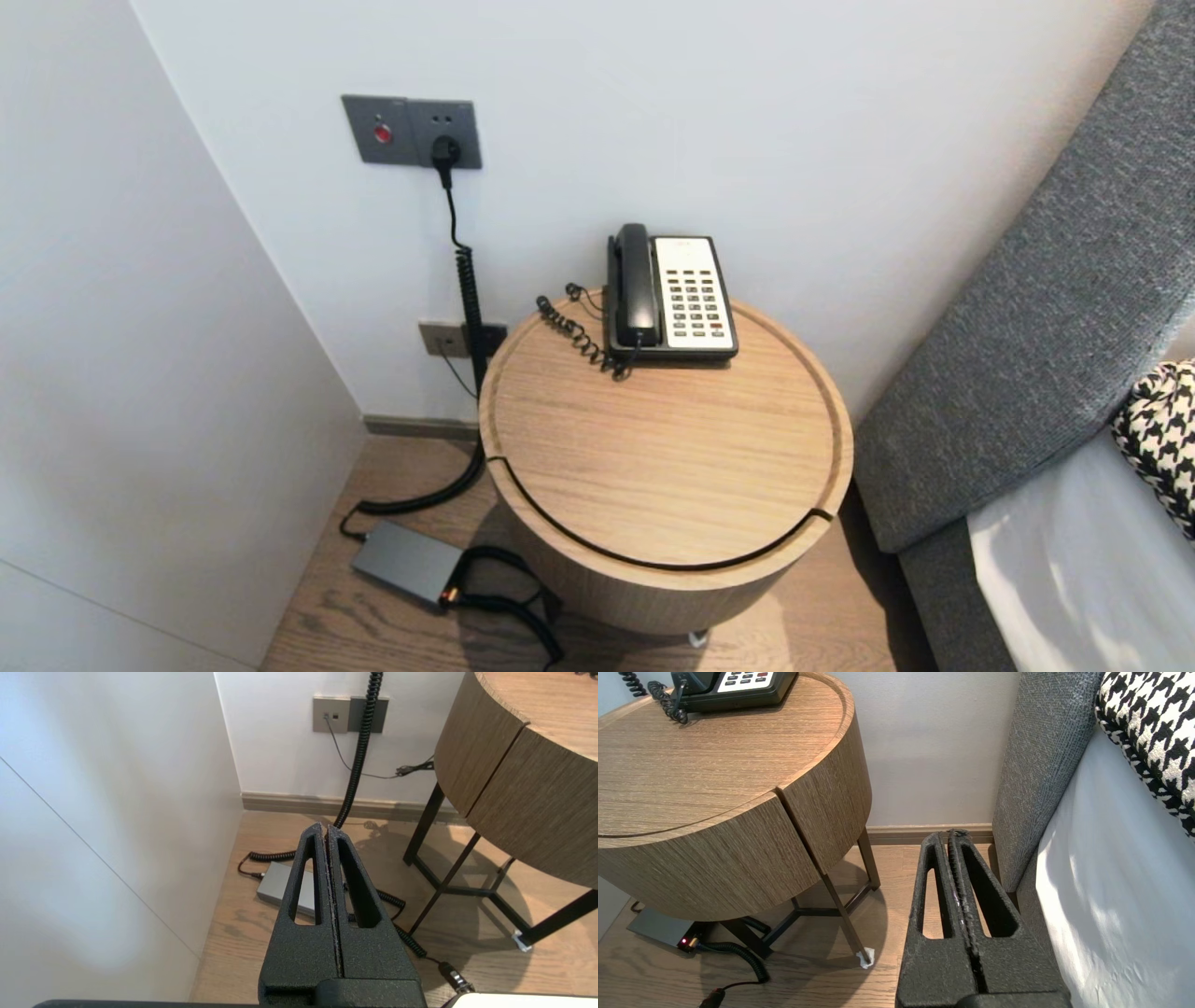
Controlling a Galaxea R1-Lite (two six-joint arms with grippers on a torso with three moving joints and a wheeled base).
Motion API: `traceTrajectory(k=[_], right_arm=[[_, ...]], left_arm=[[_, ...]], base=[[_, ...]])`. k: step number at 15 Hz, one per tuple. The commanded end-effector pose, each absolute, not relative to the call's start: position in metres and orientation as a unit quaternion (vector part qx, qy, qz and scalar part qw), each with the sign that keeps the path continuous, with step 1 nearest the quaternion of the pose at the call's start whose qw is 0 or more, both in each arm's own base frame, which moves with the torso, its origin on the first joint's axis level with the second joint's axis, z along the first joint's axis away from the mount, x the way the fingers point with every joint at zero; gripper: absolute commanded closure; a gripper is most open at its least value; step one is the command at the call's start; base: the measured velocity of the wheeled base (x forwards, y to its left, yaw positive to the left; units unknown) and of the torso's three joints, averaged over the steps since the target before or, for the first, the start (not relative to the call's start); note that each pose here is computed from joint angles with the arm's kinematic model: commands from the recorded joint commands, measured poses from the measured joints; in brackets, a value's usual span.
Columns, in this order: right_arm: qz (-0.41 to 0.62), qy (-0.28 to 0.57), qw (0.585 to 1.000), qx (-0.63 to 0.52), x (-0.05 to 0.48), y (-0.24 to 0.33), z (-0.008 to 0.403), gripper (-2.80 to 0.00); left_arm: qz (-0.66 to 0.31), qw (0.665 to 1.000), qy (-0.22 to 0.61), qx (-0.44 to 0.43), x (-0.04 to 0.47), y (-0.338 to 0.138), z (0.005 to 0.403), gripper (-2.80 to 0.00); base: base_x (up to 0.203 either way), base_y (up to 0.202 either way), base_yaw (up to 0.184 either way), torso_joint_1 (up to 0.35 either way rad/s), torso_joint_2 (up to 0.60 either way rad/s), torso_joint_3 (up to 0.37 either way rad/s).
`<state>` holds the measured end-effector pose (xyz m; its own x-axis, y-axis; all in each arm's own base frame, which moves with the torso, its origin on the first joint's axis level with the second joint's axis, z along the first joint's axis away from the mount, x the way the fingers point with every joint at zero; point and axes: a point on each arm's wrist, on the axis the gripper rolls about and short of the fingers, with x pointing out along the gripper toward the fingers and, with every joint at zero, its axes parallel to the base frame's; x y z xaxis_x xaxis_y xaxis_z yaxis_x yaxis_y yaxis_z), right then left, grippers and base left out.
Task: Open the nightstand drawer
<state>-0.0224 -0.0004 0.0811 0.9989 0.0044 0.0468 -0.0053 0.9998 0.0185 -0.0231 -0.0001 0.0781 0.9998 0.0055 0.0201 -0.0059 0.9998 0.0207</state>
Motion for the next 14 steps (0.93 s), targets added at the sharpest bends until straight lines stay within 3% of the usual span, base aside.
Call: traceTrajectory(k=[1,5,14], right_arm=[[0.002,-0.010,1.000,0.009,-0.020,0.000,0.074,0.00],[0.002,-0.010,1.000,0.009,-0.020,0.000,0.074,0.00],[0.002,-0.010,1.000,0.009,-0.020,0.000,0.074,0.00]], left_arm=[[0.000,1.000,-0.025,0.009,-0.028,0.000,0.094,0.00],[-0.023,1.000,0.005,0.005,-0.026,-0.001,0.138,0.00],[-0.099,0.989,0.073,-0.087,0.051,-0.005,0.266,0.00]], base=[[0.000,0.000,0.000,0.000,0.00,0.000],[0.000,0.000,0.000,0.000,0.00,0.000],[0.000,0.000,0.000,0.000,0.00,0.000]])
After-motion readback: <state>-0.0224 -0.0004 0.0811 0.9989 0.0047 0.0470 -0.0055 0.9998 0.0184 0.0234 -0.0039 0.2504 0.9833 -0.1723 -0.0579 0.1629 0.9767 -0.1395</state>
